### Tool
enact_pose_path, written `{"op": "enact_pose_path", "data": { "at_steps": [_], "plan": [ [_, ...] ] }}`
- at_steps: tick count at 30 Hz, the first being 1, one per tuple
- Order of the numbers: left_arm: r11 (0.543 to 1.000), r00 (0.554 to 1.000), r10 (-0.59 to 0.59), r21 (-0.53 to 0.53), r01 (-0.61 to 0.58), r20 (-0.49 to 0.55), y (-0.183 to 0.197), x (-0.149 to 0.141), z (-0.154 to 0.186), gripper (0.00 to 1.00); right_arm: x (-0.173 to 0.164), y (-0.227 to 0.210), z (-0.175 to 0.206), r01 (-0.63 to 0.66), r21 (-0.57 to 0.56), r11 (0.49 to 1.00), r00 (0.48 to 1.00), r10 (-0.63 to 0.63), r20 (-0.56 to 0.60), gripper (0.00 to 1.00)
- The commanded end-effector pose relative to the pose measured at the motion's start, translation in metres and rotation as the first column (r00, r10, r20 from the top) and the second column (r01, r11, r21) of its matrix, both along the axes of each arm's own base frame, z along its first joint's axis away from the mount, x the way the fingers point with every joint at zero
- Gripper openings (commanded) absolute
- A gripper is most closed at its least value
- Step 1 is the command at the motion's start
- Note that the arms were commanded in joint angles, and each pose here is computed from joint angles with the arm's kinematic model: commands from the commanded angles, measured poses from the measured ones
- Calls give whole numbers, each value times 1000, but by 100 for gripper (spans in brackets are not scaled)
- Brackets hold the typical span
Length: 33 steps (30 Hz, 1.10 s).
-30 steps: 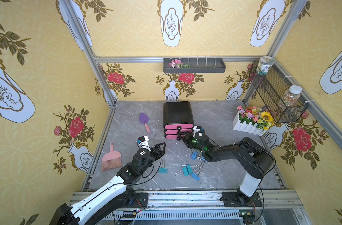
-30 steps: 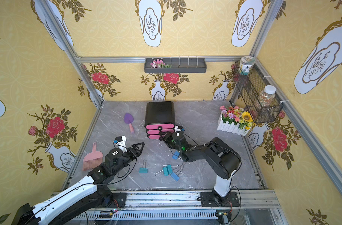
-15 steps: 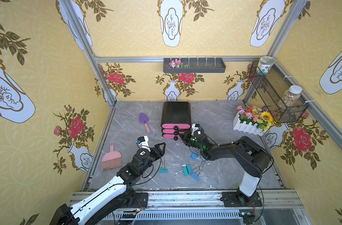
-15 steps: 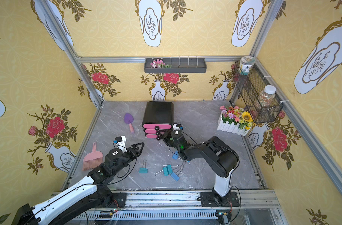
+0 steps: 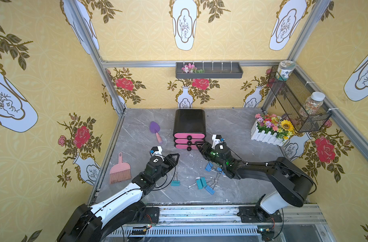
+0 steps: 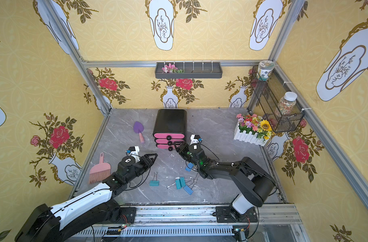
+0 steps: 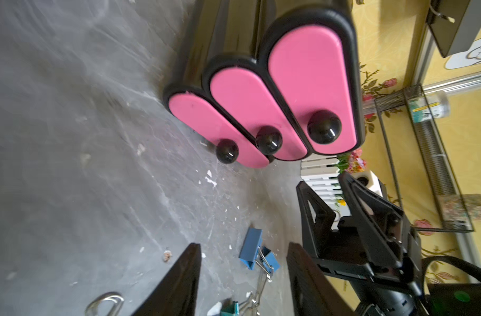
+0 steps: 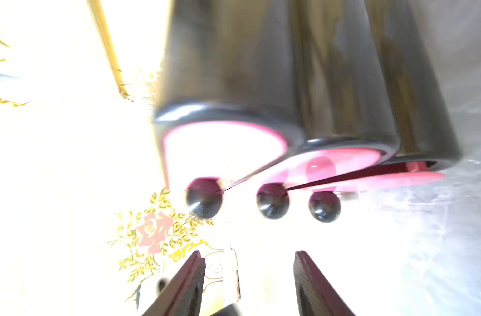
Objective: Put the binder clips in the drawer according to color
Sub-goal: Open the drawer in the storage box.
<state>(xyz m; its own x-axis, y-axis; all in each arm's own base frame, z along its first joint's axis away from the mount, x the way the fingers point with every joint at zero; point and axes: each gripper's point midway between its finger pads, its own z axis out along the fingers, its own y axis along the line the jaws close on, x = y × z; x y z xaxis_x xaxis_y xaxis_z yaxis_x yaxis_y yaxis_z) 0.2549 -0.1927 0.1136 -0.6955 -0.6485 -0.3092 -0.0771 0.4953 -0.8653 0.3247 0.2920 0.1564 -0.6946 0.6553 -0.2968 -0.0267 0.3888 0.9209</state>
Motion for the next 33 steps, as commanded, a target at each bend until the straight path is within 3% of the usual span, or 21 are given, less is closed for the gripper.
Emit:
{"op": "enact_pose_path", "data": {
  "at_steps": [1,8,15,26,33],
  "plan": [
    [952,997,-47,-299,63,60,-24,0,38,53,-9,-19,2,20,-126,992,999,-16,28,58],
    [852,998,-25,-521,47,49,-39,18,53,51,-32,-54,31,37,-295,955,995,-9,95,59],
    [756,993,115,-646,-109,-33,-42,42,41,49,-47,-79,41,57,-408,911,991,-2,133,60],
    [755,953,294,-592,-282,-80,-35,61,16,47,-56,-98,52,87,-399,913,986,-23,164,63],
    [803,949,299,-511,-308,-102,-48,70,2,46,-55,-103,56,85,-384,919,986,-22,166,63]
  ]
}}
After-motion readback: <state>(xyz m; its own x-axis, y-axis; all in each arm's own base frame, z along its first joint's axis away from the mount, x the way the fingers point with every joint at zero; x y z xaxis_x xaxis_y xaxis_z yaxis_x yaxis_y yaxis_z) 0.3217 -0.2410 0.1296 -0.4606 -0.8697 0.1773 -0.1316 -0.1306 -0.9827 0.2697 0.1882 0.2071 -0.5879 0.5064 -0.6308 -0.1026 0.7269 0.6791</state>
